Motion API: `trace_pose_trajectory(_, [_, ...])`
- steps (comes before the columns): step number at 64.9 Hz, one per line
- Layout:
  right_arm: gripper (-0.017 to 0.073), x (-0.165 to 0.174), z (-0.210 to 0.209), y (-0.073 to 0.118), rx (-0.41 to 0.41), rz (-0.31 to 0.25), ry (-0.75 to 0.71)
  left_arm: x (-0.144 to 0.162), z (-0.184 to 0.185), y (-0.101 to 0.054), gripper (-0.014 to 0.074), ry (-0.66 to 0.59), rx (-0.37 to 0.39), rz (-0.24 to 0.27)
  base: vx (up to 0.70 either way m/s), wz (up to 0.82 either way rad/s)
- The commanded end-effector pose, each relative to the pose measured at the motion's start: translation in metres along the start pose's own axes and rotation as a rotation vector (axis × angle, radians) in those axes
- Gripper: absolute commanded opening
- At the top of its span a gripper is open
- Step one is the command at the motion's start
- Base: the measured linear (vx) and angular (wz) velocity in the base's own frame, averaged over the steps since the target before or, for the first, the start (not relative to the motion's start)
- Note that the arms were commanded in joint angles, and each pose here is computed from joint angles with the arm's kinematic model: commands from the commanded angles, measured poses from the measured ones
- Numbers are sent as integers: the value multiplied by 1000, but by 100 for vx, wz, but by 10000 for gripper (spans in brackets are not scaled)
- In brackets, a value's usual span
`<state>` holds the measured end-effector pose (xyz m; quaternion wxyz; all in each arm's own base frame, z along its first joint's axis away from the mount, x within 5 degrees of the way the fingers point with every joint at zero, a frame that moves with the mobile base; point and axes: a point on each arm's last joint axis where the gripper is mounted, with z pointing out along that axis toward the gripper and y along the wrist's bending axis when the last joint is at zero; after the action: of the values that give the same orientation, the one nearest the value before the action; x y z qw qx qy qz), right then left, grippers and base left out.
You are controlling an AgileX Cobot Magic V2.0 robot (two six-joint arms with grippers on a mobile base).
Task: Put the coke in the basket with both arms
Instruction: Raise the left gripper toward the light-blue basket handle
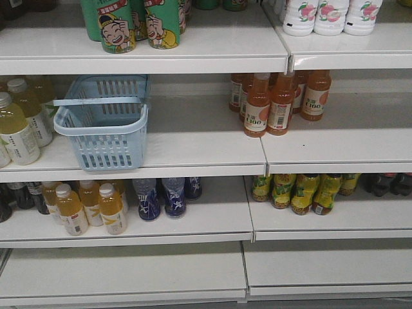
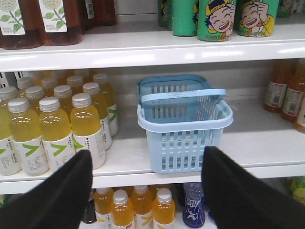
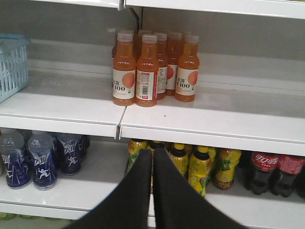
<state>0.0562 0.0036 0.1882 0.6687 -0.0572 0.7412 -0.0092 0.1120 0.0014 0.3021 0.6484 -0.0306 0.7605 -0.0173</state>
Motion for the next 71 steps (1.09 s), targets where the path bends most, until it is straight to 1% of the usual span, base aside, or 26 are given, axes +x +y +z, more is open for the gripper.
trace_pose_trajectory(1, [-2, -5, -1, -1, 9, -6, -80, -19, -2, -2, 510, -116, 18, -12, 0, 0])
trace_pose_trajectory(4, [-2, -5, -1, -1, 9, -6, -80, -20, -2, -2, 505, -128, 21, -28, 0, 0])
trace_pose_trajectory(6, [-2, -5, -1, -1, 9, -6, -80, -20, -2, -3, 503, -133, 25, -65, 0, 0])
trace_pose_trajectory(7, [-2, -5, -1, -1, 9, -6, -80, -20, -2, -3, 502, -133, 30, -108, 0, 0])
trace_pose_trajectory(9, [-2, -5, -1, -1, 9, -6, -80, -20, -2, -3, 502, -134, 37, -175, 0, 0])
trace_pose_trajectory(10, [-2, -5, -1, -1, 9, -6, -80, -20, -2, -3, 502, -133, 39, -201, 0, 0])
trace_pose_trajectory(12, [-2, -5, -1, -1, 9, -6, -80, -20, -1, -3, 502, -126, 49, -306, 0, 0])
trace_pose_trajectory(15, [-2, -5, -1, -1, 9, -6, -80, -19, 3, -4, 502, -107, 56, -418, 0, 0])
trace_pose_trajectory(16, [-2, -5, -1, -1, 9, -6, -80, -18, 4, -4, 502, -98, 56, -447, 0, 0])
trace_pose_trajectory(17, [-2, -5, -1, -1, 9, -6, -80, -17, 7, -4, 502, -86, 56, -489, 0, 0])
trace_pose_trajectory(19, [-2, -5, -1, -1, 9, -6, -80, -16, 11, -4, 502, -66, 54, -541, 0, 0])
trace_pose_trajectory(20, [-2, -5, -1, -1, 9, -6, -80, -14, 15, -4, 502, -49, 51, -581, 0, 0])
trace_pose_trajectory(23, [-2, -5, -1, -1, 9, -6, -80, -11, 22, -4, 502, -17, 43, -661, 0, 0])
trace_pose_trajectory(24, [-2, -5, -1, -1, 9, -6, -80, -9, 26, -4, 502, -1, 39, -700, 0, 0])
trace_pose_trajectory(28, [-2, -5, -1, -1, 9, -6, -80, -4, 36, -4, 502, 44, 21, -787, 0, 0])
trace_pose_trajectory(34, [-2, -5, -1, -1, 9, -6, -80, 1, 49, -4, 502, 81, -9, -894, 0, 0])
trace_pose_trajectory(38, [-2, -5, -1, -1, 9, -6, -80, 0, 57, -4, 502, 98, -23, -940, 0, 0])
trace_pose_trajectory(42, [-2, -5, -1, -1, 9, -6, -80, -3, 65, -4, 502, 112, -32, -965, 0, 0])
trace_pose_trajectory(49, [-2, -5, -1, -1, 9, -6, -78, -10, 87, -7, 502, 165, -43, -975, 0, 0])
trace_pose_trajectory(53, [-2, -5, -1, -1, 9, -6, -77, -18, 101, -10, 502, 208, -32, -978, 0, 0])
trace_pose_trajectory(56, [-2, -5, -1, -1, 9, -6, -77, -22, 110, -13, 502, 238, -26, -989, 0, 0])
trace_pose_trajectory(69, [-2, -5, -1, -1, 9, -6, -77, -32, 159, -23, 502, 368, 0, -1110, 0, 0])
trace_pose_trajectory(70, [-2, -5, -1, -1, 9, -6, -77, -30, 162, -24, 502, 384, 0, -1111, 0, 0])
trace_pose_trajectory(71, [-2, -5, -1, -1, 9, -6, -77, -31, 167, -25, 502, 391, 5, -1138, 0, 0])
